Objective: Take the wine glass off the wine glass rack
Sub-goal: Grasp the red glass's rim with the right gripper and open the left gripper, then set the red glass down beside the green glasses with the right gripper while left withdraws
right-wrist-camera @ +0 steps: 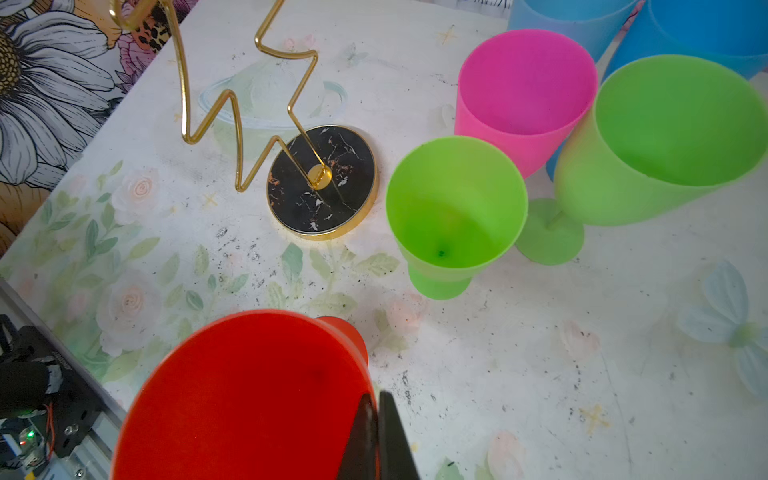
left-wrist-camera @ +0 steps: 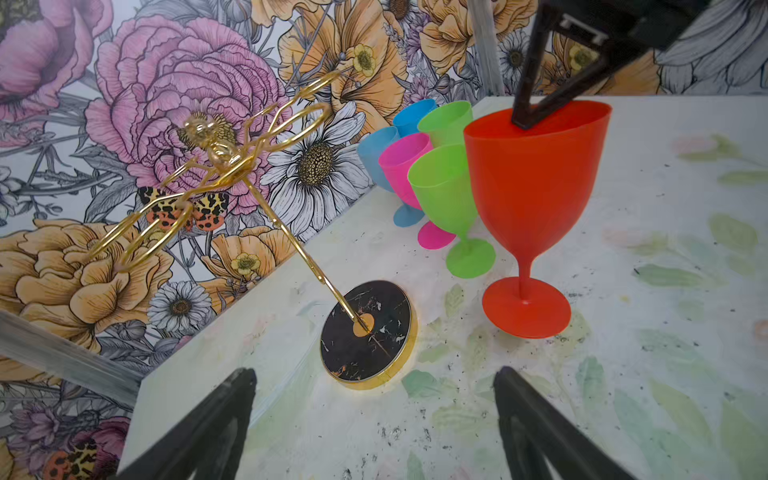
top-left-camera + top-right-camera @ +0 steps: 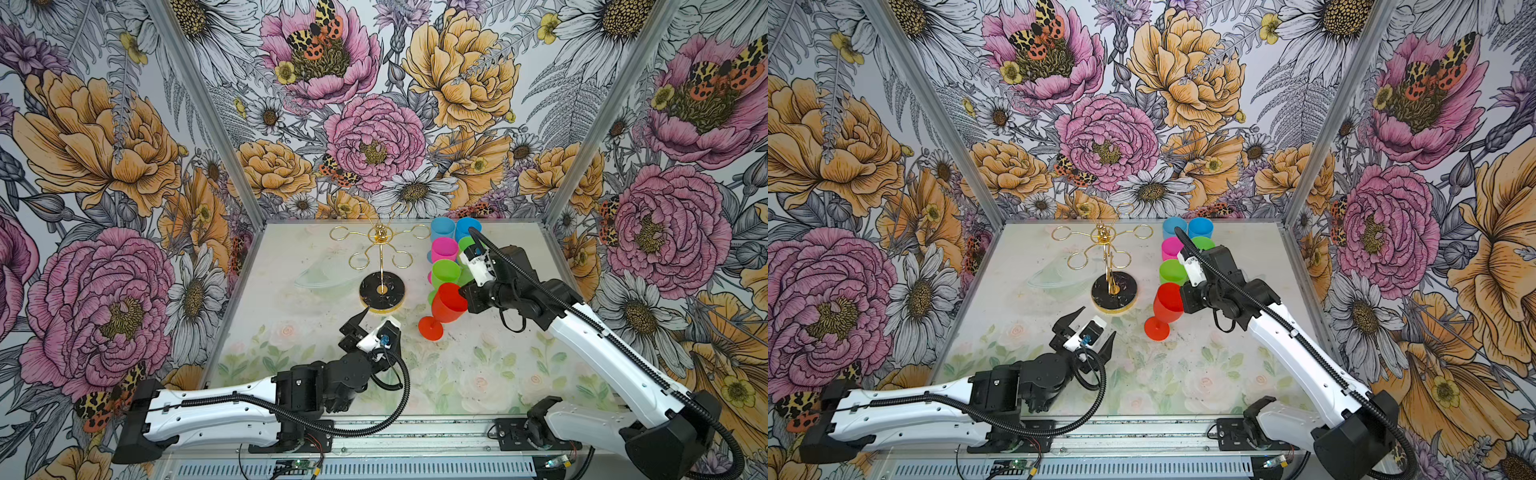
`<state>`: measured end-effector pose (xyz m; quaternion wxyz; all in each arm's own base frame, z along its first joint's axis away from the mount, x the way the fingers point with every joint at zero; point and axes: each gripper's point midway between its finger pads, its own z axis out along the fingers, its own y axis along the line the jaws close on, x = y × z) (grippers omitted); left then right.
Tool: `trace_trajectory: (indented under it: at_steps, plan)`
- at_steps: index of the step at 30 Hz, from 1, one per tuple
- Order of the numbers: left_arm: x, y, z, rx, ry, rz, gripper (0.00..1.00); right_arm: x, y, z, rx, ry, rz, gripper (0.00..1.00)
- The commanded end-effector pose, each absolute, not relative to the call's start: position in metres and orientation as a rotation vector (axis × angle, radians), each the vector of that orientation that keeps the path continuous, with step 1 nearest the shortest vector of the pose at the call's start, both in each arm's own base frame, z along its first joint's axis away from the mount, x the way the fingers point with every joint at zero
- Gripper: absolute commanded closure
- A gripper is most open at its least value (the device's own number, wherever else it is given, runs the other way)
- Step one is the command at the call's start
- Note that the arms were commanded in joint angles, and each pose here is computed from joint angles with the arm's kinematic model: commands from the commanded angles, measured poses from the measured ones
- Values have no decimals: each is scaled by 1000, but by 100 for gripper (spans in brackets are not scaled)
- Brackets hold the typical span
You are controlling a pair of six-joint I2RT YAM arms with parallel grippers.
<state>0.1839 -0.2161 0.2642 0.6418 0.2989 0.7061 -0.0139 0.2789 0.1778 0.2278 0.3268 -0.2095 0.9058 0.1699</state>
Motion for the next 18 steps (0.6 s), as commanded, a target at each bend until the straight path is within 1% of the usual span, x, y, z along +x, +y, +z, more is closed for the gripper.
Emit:
trace_trajectory:
  at_steps: [1,5,10,18]
  plan:
    - [189,-200,256,543,1680,-129,8,281,160,228,-524,2366,323,100]
    - [204,-175,254,419,1726,-155,8,287,141,218,-471,2406,200,100]
    - [214,-152,251,330,1779,-135,7,294,122,212,-392,2426,112,100]
    - [226,-134,244,231,1838,-152,7,313,96,211,-264,2434,-46,100]
